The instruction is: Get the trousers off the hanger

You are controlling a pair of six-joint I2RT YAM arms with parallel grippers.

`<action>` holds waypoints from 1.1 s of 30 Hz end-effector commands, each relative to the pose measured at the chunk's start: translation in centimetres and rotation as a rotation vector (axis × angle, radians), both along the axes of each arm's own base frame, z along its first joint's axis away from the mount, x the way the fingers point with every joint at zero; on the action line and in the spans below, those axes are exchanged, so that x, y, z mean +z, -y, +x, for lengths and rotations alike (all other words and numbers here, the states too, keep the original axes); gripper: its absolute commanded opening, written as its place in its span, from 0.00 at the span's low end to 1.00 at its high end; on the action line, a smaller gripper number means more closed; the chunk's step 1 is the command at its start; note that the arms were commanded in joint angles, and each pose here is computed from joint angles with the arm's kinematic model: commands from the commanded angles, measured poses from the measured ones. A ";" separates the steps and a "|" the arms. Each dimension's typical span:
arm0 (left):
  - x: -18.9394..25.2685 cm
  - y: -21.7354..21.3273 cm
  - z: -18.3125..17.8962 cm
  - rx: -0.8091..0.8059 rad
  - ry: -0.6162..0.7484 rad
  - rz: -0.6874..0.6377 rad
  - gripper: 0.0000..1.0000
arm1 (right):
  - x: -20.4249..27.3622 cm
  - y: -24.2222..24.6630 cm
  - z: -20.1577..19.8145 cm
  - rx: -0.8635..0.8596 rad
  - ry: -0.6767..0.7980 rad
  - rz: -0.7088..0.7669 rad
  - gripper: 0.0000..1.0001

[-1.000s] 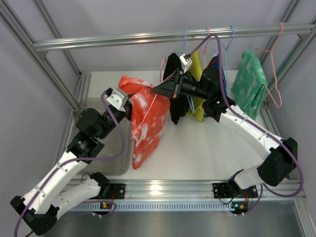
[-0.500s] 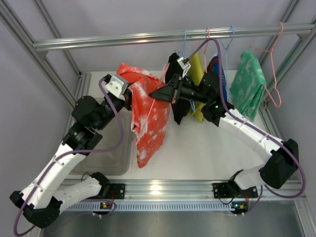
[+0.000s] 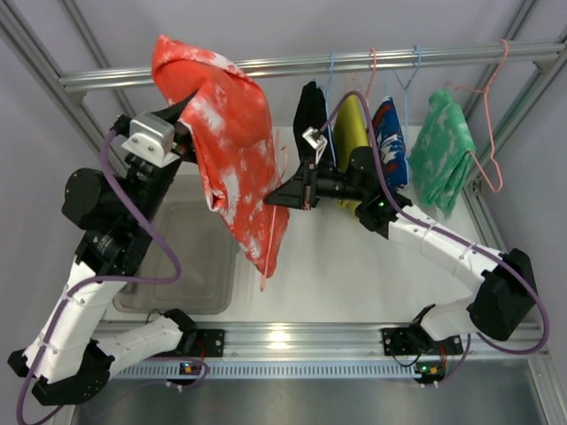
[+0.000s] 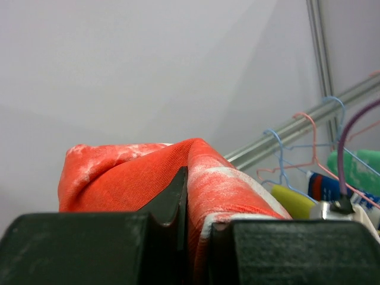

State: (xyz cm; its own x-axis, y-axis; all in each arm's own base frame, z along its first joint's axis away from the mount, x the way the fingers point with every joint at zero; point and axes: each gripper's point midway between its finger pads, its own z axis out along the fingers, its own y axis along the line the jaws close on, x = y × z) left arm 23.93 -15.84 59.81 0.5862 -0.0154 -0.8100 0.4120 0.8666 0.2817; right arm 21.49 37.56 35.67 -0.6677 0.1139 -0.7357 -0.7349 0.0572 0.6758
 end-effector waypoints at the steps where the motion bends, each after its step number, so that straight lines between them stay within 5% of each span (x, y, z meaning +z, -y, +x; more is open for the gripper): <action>1: 10.9 -6.3 -6.2 0.117 0.372 -0.209 0.00 | -2.4 0.0 -1.4 0.049 0.009 -0.062 0.00; 13: 14.8 -13.4 -10.2 0.501 0.560 -0.120 0.00 | -2.1 0.2 -1.8 0.051 -0.007 -0.050 0.00; 20: 10.8 -17.1 -10.4 0.770 0.486 0.069 0.00 | -0.1 0.6 -2.4 0.049 -0.001 -0.013 0.00; 33: -2.6 -20.9 -6.7 1.079 0.083 0.552 0.00 | 0.7 0.9 -2.5 0.043 0.011 -0.010 0.00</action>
State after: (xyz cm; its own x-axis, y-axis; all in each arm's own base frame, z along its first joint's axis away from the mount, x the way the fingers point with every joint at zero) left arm 17.17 3.51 58.52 0.2789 0.8005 -0.5305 -0.4680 0.5957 0.6528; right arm 20.15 36.66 33.68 -0.7048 0.0596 -0.7069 -0.7022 0.0823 0.7072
